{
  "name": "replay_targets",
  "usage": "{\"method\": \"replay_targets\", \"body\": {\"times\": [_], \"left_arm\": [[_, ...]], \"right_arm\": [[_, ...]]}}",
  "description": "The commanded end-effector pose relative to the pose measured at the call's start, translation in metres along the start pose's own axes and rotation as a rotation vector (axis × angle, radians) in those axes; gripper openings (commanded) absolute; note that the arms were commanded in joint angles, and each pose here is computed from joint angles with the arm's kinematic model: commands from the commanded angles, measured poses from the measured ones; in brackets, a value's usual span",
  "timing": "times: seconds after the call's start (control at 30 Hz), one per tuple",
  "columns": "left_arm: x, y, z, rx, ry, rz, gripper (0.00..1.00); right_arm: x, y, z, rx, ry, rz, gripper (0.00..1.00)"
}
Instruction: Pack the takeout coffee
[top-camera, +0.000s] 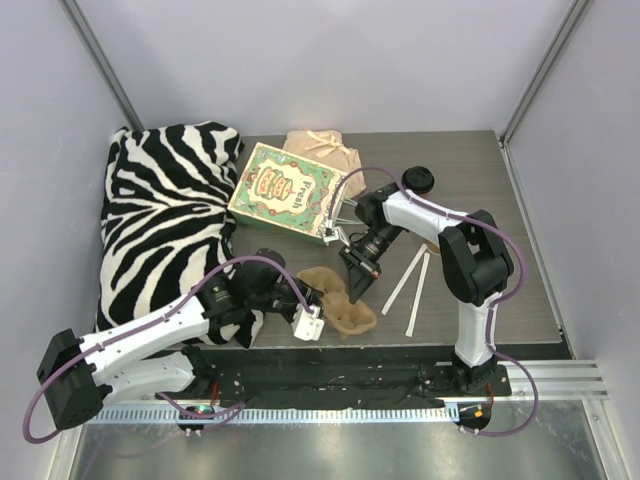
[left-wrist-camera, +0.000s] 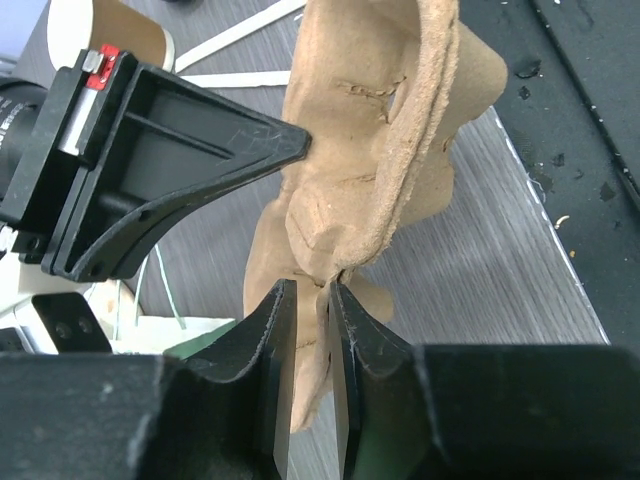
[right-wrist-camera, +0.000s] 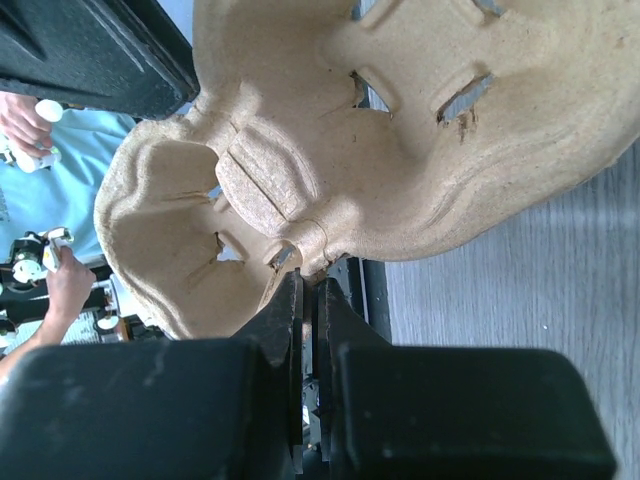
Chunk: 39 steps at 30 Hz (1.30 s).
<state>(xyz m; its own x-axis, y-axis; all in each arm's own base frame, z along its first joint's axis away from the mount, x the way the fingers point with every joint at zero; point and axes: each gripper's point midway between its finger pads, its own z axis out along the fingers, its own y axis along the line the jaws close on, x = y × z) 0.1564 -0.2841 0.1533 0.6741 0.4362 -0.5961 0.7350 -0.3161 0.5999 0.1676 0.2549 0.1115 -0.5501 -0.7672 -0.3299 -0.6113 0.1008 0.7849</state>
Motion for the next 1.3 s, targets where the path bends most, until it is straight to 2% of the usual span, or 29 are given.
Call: {"method": "replay_targets", "body": {"times": [0.0, 0.53, 0.7, 0.87, 1.03, 1.27], "left_arm": [[-0.014, 0.016, 0.003, -0.062, -0.051, 0.079, 0.24], [-0.025, 0.017, 0.022, -0.064, -0.083, 0.165, 0.18], [-0.034, 0.016, 0.024, -0.074, -0.12, 0.186, 0.26], [-0.027, -0.004, 0.03, 0.012, -0.113, 0.232, 0.3], [-0.024, -0.011, 0.037, 0.066, -0.11, 0.231, 0.29], [-0.021, -0.01, 0.045, 0.104, -0.098, 0.257, 0.22]], "right_arm": [[-0.012, 0.051, 0.0, -0.173, -0.054, 0.077, 0.01], [-0.026, 0.056, 0.009, -0.212, -0.049, 0.082, 0.01], [-0.028, 0.056, 0.011, -0.226, -0.057, 0.092, 0.01], [-0.031, 0.056, 0.01, -0.223, -0.058, 0.091, 0.01], [-0.032, 0.054, 0.01, -0.221, -0.059, 0.092, 0.01], [-0.031, 0.051, 0.012, -0.226, -0.051, 0.107, 0.01]]}}
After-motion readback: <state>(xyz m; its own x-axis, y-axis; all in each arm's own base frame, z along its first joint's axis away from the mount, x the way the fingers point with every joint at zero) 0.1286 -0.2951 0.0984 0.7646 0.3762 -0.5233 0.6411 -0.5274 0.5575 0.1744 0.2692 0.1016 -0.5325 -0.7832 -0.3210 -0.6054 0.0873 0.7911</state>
